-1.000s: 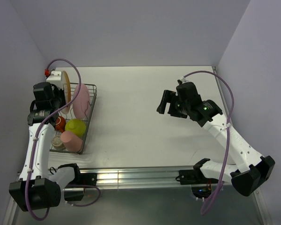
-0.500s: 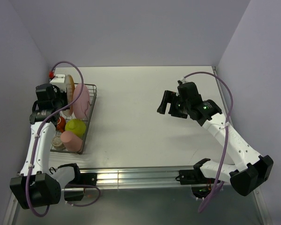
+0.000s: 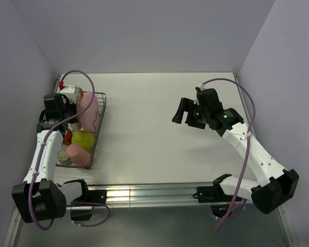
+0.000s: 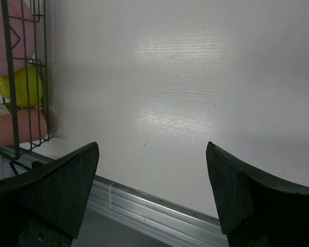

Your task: Load the mixed dishes into the dish rack

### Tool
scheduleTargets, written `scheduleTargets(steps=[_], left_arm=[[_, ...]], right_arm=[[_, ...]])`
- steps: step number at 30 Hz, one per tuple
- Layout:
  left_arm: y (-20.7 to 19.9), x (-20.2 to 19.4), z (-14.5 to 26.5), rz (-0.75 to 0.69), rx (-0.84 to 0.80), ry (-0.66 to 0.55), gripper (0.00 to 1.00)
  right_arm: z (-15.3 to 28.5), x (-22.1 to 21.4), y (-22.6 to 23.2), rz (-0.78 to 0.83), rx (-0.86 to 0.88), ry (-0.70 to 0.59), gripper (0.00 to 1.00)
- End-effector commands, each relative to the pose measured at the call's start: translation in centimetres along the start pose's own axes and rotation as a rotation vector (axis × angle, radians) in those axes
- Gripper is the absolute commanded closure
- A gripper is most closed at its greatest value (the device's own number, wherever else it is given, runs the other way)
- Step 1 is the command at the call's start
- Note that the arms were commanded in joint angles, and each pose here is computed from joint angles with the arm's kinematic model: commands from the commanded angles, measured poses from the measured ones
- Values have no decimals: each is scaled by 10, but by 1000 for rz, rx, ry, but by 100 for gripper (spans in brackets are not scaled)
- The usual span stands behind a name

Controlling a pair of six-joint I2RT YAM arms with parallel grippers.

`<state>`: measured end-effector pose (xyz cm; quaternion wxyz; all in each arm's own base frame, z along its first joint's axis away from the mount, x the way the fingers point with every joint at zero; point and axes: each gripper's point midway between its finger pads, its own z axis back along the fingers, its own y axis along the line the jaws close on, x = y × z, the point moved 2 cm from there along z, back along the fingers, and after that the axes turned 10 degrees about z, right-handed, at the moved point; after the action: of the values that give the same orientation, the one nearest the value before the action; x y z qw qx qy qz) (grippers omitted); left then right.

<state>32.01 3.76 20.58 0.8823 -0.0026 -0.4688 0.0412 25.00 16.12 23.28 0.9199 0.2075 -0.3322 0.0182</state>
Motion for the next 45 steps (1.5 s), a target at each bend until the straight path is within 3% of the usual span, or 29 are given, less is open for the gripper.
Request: scheduleTargets(steps=[1, 28, 32, 35, 40, 45], left_arm=[[-4, 46, 1, -34, -29, -173, 100], [-1, 33, -42, -12, -32, -57, 99], [-3, 32, -45, -4, -43, -52, 95], [-3, 31, -47, -2, -45, -51, 86], [-6, 29, -48, 4, -63, -35, 82], [-5, 34, -44, 10, -53, -64, 68]], right_arm=[[-5, 5, 0, 12, 15, -19, 8], [-14, 2, -2, -6, 31, -8, 9], [-14, 2, -2, -8, 34, -9, 9], [-13, 3, -2, -11, 36, -9, 8], [-12, 3, -2, -11, 37, -13, 9], [-11, 5, -1, -13, 42, -16, 9]])
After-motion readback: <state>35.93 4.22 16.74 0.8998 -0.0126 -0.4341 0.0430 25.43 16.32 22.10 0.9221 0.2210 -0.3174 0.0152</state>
